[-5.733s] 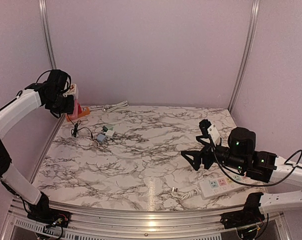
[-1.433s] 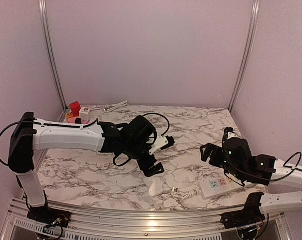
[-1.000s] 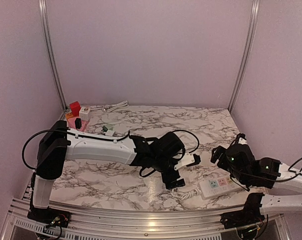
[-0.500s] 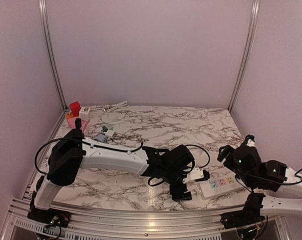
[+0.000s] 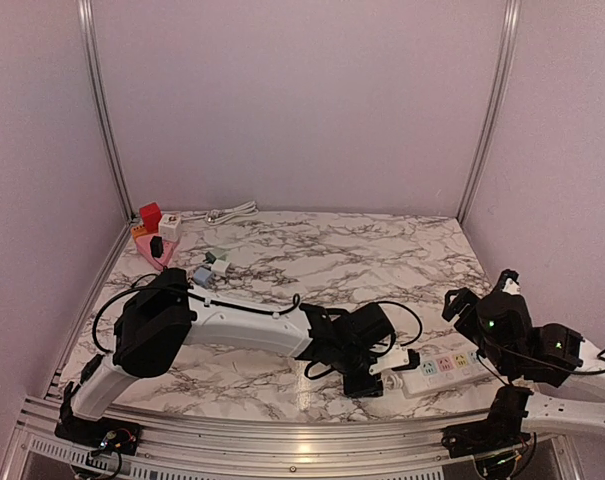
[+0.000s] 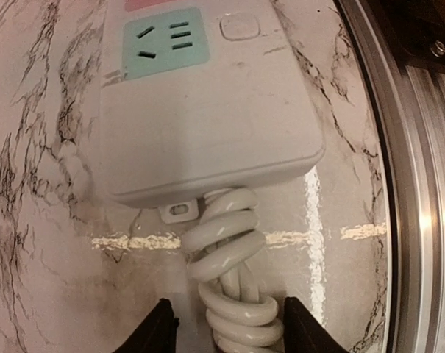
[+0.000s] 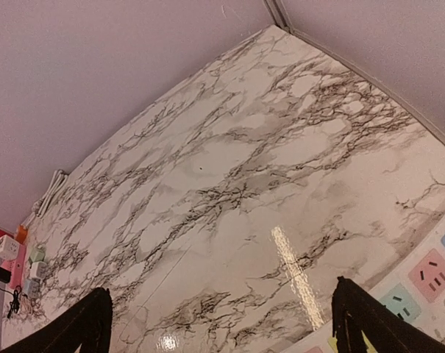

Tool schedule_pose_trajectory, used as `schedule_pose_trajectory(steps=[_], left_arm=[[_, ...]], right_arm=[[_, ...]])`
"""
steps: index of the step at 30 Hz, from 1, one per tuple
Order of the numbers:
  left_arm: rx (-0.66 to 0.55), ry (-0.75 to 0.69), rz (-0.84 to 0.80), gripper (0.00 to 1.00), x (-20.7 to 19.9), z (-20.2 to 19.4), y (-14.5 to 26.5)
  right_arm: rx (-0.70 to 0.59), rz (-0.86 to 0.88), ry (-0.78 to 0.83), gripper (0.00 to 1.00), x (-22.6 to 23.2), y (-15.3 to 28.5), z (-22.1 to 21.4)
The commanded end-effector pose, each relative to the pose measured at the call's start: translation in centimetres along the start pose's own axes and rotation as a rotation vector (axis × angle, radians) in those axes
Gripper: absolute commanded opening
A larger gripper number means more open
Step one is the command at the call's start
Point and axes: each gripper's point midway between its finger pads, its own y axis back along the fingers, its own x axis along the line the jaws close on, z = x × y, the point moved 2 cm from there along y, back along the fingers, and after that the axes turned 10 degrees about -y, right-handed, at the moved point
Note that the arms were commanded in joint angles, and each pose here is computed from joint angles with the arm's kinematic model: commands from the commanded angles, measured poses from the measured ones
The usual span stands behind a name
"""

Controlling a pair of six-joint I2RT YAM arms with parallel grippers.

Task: Insert the plug
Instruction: Move the socket to the center of the board.

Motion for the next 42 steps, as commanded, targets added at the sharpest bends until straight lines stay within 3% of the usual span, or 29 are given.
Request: schedule_pose_trajectory(steps=[1,8,16,29,37,42], left_arm=[[0.04,0.012,-0.006,0.4,-0.3,-0.8,-0.9],[0.065,0.041,0.053,0.15,1.0,-1.3,-0.8],[0.101,0.202,0.184,0.0,6.4,-4.0,0.6],[0.189,0.481,0.411,0.0,14.8,-12.3,6.0],[0.236,0.642,0.48,0.0,17.5,-18.0,9.3],[0.179,0.554,0.409,0.01,15.7,-15.7,10.2]], right_arm=[[-0.044,-0.03,-0.016,0.98,-0.5,0.0,0.7],[-0.048,-0.02,-0.004,0.99,-0.1,0.0,0.9],[-0.035,-0.019,0.029,0.98,0.4,-0.3,0.5],[-0.017,-0.013,0.062,0.99,1.0,-0.9,-0.3],[0.029,-0.004,0.086,0.98,1.2,-1.7,-1.8],[0.058,-0.002,0.095,0.98,1.2,-2.2,-3.0]])
